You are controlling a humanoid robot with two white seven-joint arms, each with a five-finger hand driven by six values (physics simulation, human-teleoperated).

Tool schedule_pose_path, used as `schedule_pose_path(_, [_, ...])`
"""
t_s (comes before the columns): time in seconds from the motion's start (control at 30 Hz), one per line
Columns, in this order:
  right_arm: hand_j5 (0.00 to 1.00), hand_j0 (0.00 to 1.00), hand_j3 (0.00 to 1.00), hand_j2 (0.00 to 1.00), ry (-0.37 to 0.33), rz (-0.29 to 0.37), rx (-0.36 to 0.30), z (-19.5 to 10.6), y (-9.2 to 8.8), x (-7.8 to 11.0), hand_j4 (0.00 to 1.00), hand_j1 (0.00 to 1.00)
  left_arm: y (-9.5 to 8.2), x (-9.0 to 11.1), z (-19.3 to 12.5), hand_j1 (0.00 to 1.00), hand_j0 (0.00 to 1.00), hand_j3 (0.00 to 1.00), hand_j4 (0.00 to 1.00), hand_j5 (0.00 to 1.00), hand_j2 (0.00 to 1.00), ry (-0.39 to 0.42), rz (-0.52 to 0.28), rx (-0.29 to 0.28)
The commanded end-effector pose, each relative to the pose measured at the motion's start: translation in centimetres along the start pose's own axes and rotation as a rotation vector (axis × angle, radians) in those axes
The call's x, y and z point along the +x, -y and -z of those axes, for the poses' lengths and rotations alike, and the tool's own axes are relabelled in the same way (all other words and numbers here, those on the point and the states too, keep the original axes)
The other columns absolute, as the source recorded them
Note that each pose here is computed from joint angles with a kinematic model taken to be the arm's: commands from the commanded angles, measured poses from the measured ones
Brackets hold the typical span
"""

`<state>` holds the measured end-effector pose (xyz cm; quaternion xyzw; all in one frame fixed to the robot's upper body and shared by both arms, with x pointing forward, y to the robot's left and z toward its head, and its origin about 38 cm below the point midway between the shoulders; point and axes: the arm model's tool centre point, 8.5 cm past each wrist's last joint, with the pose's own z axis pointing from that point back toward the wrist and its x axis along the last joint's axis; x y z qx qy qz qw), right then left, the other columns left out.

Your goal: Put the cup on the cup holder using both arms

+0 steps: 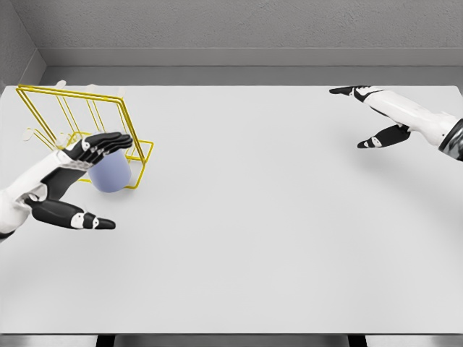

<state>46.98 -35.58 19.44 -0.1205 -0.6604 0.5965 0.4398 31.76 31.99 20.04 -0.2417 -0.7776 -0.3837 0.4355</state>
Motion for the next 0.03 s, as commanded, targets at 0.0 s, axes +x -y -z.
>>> schedule_pose_path(0.0, [1.00, 1.00, 1.00, 1.00, -0.001, 0.005, -0.006, -0.07, 0.14, -0.02, 1.00, 1.00, 0.01, 0.13, 0.07, 1.00, 1.00, 1.00, 1.00, 1.00, 1.00, 0.003, 0.000, -0.008])
